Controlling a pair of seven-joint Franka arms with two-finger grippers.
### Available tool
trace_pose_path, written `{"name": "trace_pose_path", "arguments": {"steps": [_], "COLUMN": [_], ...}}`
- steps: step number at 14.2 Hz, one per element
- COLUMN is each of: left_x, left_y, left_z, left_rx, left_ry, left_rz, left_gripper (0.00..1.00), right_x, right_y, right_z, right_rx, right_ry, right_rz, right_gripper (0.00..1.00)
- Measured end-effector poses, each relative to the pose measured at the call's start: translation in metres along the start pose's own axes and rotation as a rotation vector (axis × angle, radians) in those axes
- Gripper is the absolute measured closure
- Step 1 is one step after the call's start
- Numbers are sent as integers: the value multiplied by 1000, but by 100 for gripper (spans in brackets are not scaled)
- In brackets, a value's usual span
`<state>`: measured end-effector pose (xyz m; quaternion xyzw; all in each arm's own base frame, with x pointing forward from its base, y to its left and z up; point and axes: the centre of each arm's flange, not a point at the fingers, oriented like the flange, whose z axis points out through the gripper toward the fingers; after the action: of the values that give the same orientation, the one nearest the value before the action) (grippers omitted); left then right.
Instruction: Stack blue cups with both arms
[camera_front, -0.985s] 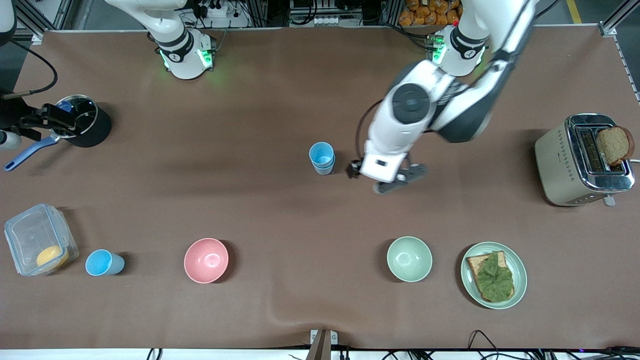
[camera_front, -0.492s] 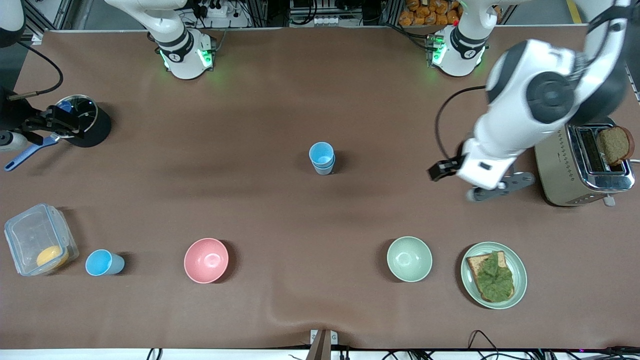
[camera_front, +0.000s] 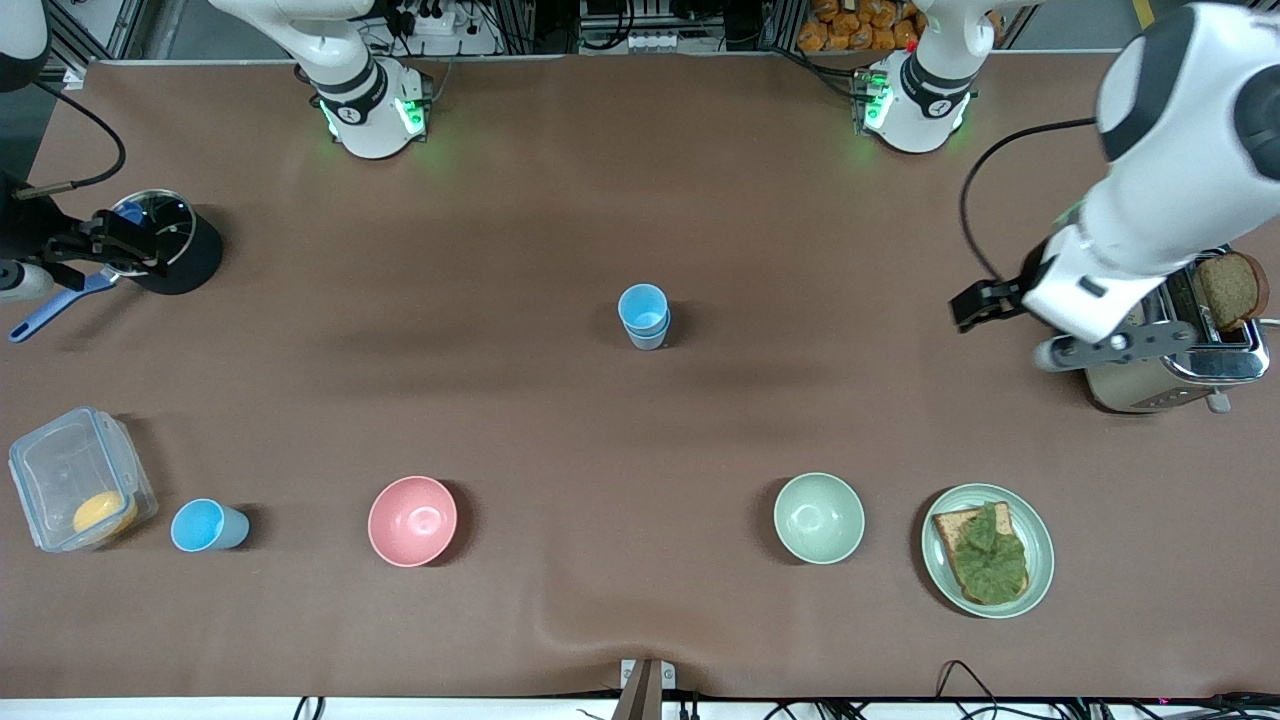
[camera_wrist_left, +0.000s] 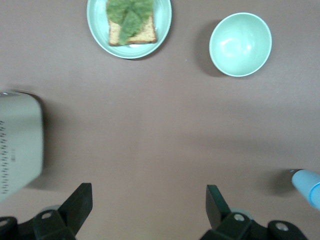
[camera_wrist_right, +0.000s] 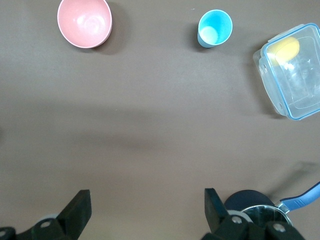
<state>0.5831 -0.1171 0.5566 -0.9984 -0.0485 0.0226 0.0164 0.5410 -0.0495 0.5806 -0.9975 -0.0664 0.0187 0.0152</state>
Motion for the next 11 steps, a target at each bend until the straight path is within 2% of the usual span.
{"name": "trace_pose_path", "arguments": {"steps": [3,6,11], "left_x": [-9,-29,-45], "left_y": [-36,-57,-72], "left_z": [-15,-40,-70], "left_rx": [30,21,-20], "left_ry": [-30,-49,-13], "left_rz": [52,53,29], "left_gripper": [0,0,0], "right_x": [0,0,0], "right_y": [0,0,-1], "right_z": [0,0,0], "right_rx": [0,0,0], "right_ry": [0,0,0], "right_rz": [-1,-1,-1], "right_gripper": [0,0,0]}}
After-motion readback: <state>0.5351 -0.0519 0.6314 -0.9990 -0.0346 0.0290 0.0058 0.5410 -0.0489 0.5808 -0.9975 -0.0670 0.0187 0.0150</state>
